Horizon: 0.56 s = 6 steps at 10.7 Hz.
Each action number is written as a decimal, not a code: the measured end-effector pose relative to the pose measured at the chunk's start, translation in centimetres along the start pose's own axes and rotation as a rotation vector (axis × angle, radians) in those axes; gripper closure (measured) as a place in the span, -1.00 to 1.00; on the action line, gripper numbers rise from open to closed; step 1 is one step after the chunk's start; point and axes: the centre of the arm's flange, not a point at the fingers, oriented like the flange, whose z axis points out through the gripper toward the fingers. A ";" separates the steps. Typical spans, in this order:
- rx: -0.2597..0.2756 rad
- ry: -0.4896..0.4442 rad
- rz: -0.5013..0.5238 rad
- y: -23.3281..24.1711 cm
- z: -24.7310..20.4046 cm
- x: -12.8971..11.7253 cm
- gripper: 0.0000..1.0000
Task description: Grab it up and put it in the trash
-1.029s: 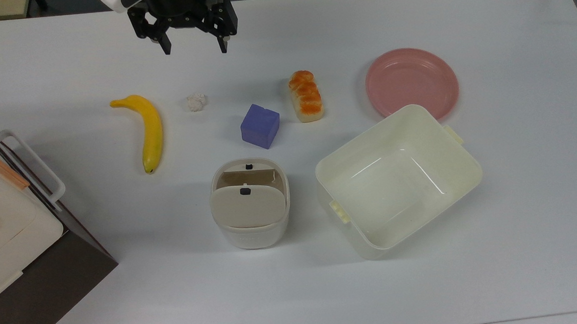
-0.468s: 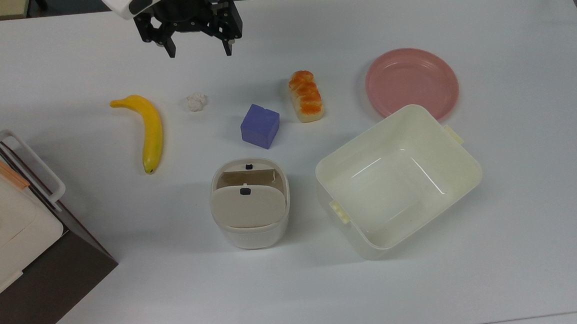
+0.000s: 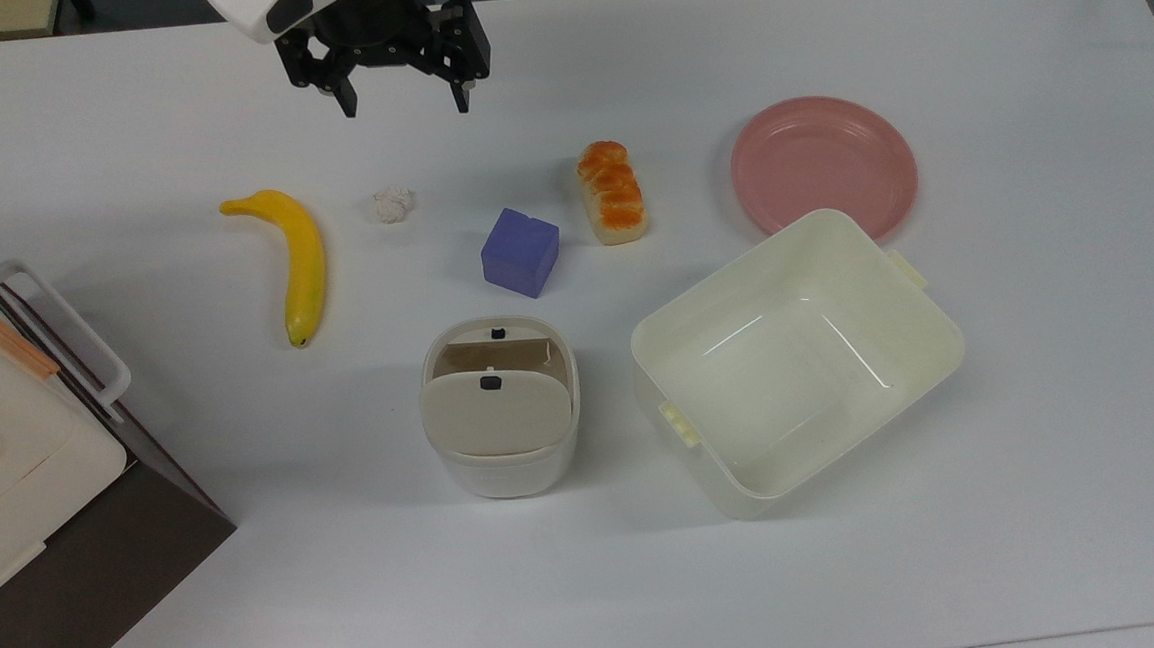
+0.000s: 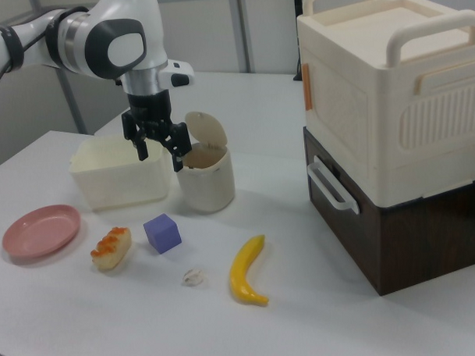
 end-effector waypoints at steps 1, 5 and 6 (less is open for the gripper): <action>0.000 -0.005 -0.004 -0.2 0.2 0.0 -1.00; -0.001 -0.028 -0.016 -1.0 1.5 0.2 -1.00; -0.002 -0.039 -0.024 -1.5 2.1 0.1 -1.00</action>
